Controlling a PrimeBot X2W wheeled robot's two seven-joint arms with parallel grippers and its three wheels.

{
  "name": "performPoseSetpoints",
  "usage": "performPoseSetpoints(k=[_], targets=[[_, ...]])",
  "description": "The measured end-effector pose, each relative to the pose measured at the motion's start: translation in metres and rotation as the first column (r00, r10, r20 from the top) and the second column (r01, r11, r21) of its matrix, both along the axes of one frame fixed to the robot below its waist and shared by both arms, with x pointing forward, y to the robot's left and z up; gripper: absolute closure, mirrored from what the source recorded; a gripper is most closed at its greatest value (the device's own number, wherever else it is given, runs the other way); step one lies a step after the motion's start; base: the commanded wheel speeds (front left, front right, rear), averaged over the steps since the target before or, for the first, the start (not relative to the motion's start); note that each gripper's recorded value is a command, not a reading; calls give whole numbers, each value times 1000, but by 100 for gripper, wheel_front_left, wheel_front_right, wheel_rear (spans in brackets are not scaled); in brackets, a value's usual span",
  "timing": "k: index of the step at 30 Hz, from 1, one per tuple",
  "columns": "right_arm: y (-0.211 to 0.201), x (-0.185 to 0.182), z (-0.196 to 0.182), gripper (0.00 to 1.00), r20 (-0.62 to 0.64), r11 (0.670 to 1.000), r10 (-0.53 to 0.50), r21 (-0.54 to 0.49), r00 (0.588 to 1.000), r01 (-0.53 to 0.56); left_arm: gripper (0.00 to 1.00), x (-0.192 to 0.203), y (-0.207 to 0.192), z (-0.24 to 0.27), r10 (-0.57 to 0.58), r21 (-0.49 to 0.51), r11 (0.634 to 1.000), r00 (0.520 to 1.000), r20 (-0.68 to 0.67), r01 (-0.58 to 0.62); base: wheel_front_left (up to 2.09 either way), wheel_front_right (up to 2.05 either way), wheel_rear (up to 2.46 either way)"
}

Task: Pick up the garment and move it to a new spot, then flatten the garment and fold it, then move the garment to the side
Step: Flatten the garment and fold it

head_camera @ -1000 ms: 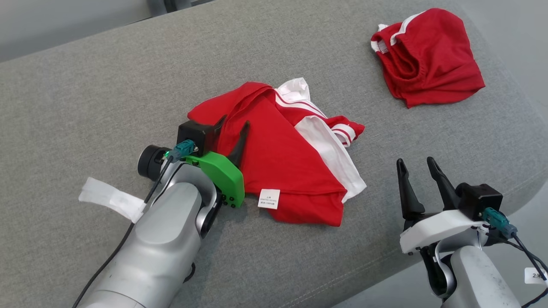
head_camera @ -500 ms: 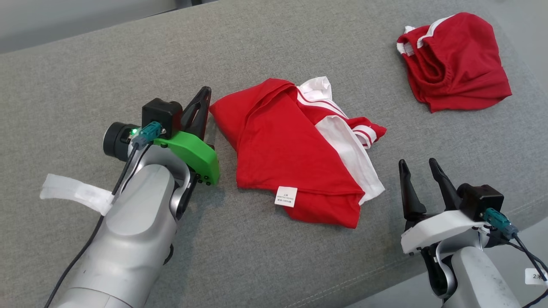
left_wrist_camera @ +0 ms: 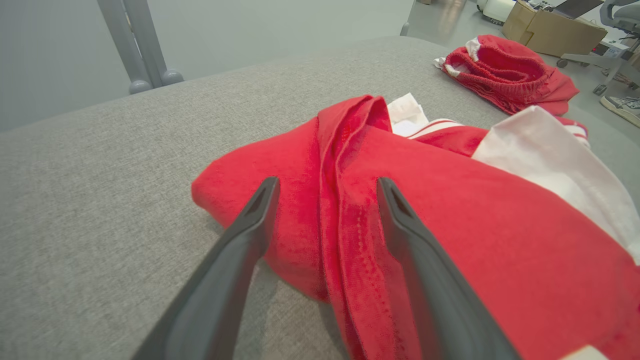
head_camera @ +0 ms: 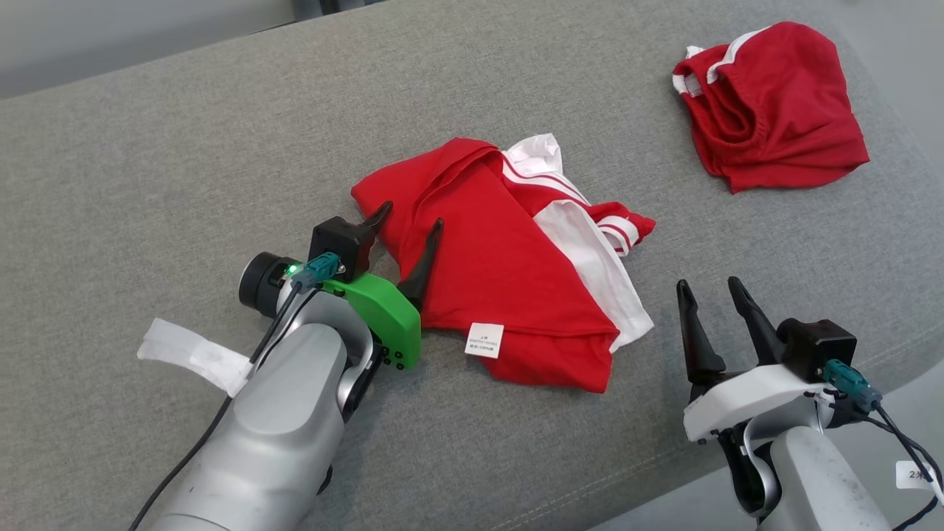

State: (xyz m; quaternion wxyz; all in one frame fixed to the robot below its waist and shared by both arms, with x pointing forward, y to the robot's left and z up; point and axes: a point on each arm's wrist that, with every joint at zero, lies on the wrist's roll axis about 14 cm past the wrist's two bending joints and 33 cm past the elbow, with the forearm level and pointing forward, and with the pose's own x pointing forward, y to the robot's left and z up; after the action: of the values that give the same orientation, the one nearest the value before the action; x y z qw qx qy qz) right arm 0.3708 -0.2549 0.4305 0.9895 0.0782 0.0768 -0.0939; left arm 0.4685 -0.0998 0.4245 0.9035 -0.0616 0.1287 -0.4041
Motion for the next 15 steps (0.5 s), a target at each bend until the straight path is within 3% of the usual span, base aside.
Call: performPoseSetpoints(k=[7,8,9,10,11,15], targets=[[-7,-8,-2,0,-11,1000,-26,-1,1000,26,0,-5,-16,-4,-43,-6,999,999,-22,43,0,0,0],[-9,-9,-1,0,-11,1000,-31,-1,999,31,4,-6,-19,-4,-53,-3,999,998,-21,53,0,0,0],[-10,-10,-1,0,-11,999,-35,0,999,35,57,-6,-22,-3,-63,-2,998,998,-16,63,0,0,0],[-11,-11,-1,0,-11,999,-40,1,999,40,89,-6,-24,-2,-68,-4,998,998,-12,68,0,0,0],[-12,-12,-1,0,-11,999,-44,1,999,44,100,-6,-26,-2,-76,0,997,997,-9,76,0,0,0],[-15,-14,0,0,-10,999,-52,0,999,52,100,-4,-26,-1,-63,5,998,998,-8,63,0,0,0]])
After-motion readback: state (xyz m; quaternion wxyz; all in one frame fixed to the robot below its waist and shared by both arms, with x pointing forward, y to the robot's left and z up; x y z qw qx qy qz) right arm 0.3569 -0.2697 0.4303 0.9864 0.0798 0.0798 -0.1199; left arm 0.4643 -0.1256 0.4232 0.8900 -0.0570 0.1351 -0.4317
